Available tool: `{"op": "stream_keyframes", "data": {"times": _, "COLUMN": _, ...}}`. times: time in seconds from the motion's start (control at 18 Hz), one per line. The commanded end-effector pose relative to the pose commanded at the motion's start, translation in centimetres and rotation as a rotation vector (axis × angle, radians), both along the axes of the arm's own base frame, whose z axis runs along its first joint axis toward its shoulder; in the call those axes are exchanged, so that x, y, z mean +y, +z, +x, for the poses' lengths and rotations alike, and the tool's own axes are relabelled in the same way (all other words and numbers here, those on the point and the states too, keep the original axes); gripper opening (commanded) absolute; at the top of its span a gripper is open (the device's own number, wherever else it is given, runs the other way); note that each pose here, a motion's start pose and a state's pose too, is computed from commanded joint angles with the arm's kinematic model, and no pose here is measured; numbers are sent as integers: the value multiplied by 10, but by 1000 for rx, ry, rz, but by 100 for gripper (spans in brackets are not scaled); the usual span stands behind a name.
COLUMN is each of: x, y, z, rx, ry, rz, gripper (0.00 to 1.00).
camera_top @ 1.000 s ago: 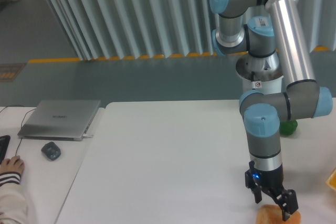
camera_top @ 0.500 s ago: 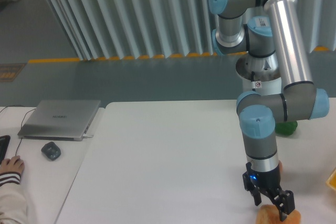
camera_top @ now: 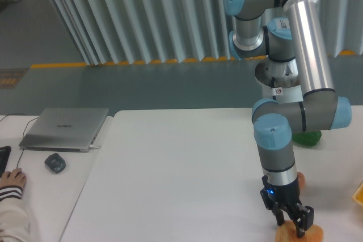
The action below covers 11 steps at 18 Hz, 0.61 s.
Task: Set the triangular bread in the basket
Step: 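Lower the open gripper onto the bread and close on its tip, then lift the bread and carry it toward the basket beside it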
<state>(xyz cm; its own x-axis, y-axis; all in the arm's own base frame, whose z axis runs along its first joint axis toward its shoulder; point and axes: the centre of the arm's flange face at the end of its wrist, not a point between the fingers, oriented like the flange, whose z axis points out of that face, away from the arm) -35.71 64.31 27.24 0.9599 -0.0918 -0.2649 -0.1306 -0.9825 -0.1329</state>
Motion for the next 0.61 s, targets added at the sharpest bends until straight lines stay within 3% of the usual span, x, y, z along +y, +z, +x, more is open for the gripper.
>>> {"op": "stream_keyframes", "data": {"times": 0.11, "x": 0, "y": 2, "z": 0, "rx": 1, "ry": 1, "rz": 4, "gripper": 35}}
{"op": "stream_keyframes", "data": {"times": 0.22, "x": 0, "y": 3, "z": 1, "rx": 0, "ry": -1, "rz": 4, "gripper": 18}}
{"op": "stream_keyframes", "data": {"times": 0.39, "x": -2, "y": 9, "z": 1, "rx": 0, "ry": -4, "rz": 13, "gripper": 18}}
{"op": "stream_keyframes", "data": {"times": 0.61, "x": -6, "y": 45, "z": 7, "rx": -19, "ry": -19, "rz": 88, "gripper": 18}}
